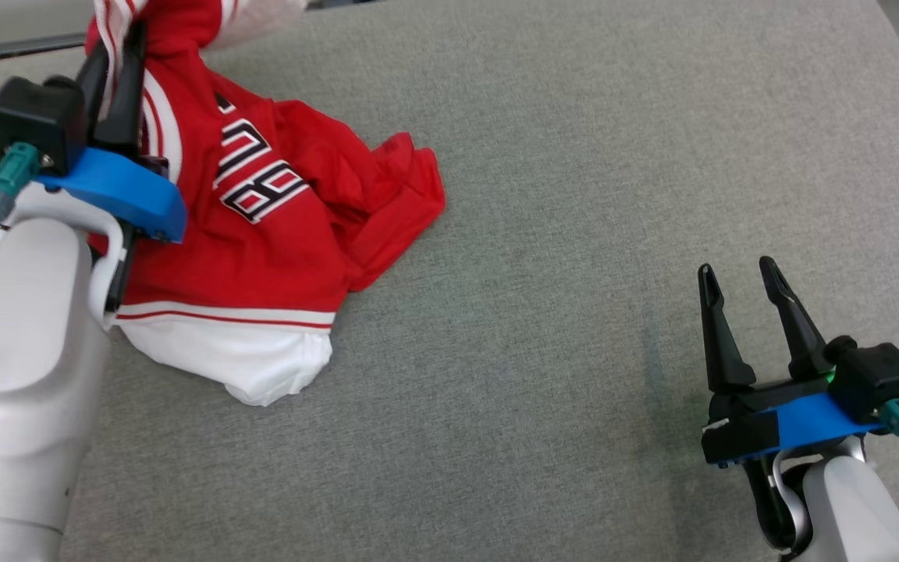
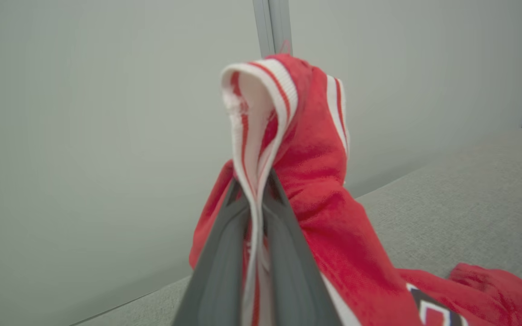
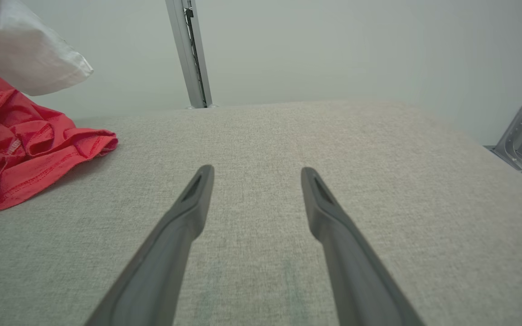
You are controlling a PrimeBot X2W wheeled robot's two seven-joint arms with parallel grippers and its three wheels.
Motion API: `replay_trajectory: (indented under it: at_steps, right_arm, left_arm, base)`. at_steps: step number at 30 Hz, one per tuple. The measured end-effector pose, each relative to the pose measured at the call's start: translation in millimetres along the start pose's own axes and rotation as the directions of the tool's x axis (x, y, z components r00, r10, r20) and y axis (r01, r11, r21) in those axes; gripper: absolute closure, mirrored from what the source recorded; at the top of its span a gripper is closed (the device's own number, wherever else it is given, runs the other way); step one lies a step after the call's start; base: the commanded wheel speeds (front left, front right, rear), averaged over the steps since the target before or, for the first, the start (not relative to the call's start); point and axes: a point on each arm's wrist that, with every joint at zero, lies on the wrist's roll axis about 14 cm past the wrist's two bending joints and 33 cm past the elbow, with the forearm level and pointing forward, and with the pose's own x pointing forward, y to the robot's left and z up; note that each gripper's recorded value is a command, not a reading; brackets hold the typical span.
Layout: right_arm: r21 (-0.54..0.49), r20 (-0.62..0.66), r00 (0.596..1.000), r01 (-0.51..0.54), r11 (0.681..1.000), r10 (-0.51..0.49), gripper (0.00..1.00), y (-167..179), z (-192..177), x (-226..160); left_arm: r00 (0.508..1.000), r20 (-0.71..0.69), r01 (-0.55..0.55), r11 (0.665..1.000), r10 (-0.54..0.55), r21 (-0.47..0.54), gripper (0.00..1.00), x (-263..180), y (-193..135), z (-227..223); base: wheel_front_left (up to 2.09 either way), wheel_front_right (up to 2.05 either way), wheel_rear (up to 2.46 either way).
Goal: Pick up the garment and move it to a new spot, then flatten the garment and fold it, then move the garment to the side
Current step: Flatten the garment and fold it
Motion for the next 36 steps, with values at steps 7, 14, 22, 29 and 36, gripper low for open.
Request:
replay_trajectory:
  at_steps: [7, 14, 22, 29, 36]
  right_arm:
    - [-0.01, -0.009, 1.0, 0.02, 1.0, -0.02, 0.0, -7.7, -4.2, 7.0]
    - [-0.015, -0.009, 1.0, 0.03, 0.999, -0.03, 0.0, -11.4, -3.9, 7.1]
    - [0.001, 0.034, 0.999, 0.018, 1.0, -0.018, 0.0, -5.3, 11.6, 5.7]
    - [0.017, 0.061, 0.998, -0.034, 0.999, 0.032, 0.0, 14.3, 20.4, 4.5]
    - [0.021, 0.082, 0.993, -0.086, 0.996, 0.084, 0.0, 32.3, 27.8, 1.0]
  left_arm:
    - [0.999, -0.046, -0.022, 1.0, 0.023, 0.004, 1.0, 20.6, 10.4, -20.9]
    - [0.996, -0.084, -0.038, 0.999, 0.038, -0.003, 0.0, 23.2, 9.8, -35.9]
    - [0.995, 0.002, -0.104, 0.994, 0.104, -0.026, 0.0, -3.6, 20.4, -6.5]
    - [0.978, 0.075, -0.192, 0.98, 0.196, -0.059, 0.0, -52.6, 28.9, 17.5]
    - [0.951, 0.105, -0.283, 0.955, 0.292, -0.087, 0.0, -108.7, 31.6, 30.8]
  base:
    - [0.0, 0.0, 0.0]
    - [0.0, 0.0, 0.0]
    - [0.0, 0.0, 0.0]
    - [0.0, 0.0, 0.0]
    - [0.0, 0.0, 0.0]
